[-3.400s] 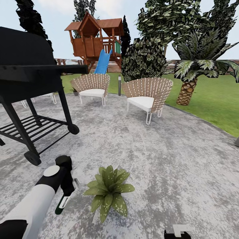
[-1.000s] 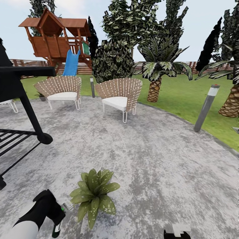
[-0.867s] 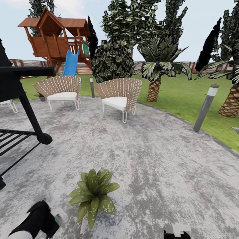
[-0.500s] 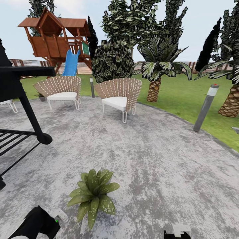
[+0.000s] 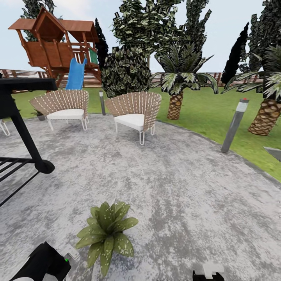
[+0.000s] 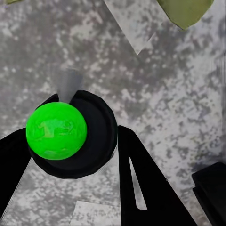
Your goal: Pick up the pesticide atomizer in the garden and spray insectifuge to fully cover both potted plants in the garden.
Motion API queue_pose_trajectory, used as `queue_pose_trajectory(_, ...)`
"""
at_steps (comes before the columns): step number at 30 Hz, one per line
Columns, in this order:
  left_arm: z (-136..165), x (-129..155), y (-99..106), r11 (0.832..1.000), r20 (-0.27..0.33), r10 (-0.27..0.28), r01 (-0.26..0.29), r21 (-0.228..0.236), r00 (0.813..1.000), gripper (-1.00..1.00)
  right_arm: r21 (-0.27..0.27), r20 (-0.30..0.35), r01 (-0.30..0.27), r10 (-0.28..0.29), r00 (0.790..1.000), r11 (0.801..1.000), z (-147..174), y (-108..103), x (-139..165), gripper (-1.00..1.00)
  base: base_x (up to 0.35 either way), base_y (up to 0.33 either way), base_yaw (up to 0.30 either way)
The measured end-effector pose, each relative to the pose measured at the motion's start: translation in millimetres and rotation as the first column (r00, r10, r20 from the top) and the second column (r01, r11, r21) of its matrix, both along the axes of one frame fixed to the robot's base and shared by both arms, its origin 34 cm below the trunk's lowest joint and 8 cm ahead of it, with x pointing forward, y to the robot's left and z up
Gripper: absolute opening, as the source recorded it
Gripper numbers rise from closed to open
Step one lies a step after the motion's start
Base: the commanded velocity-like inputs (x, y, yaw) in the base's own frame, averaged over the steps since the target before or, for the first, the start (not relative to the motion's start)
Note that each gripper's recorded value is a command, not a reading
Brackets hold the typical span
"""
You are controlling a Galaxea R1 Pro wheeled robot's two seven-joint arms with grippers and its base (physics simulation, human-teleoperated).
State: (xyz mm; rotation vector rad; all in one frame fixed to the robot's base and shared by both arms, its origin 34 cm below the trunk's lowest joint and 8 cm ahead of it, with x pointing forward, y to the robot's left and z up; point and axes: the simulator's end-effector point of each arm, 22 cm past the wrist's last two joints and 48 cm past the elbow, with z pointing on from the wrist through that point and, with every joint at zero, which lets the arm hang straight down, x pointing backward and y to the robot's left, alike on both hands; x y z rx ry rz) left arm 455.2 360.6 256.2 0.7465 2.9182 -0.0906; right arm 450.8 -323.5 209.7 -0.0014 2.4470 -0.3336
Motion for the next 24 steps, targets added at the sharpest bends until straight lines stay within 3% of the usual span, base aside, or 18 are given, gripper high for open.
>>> queue_pose_trajectory(15,0.2,-0.6,1.1,1.000,-0.002,0.005,-0.005,-0.001,1.000,-1.00,0.002,0.000,0.000,0.000,1.000,1.000,-0.2,1.1,0.0,1.00,-0.053,0.165,-0.259)
queue_pose_trajectory(24,0.0,-1.1,2.0,1.000,-0.004,0.007,-0.007,0.000,1.000,-1.00,0.003,-0.001,-0.001,0.001,1.000,1.000,-0.4,1.5,0.0,1.00,-0.087,0.102,-0.017)
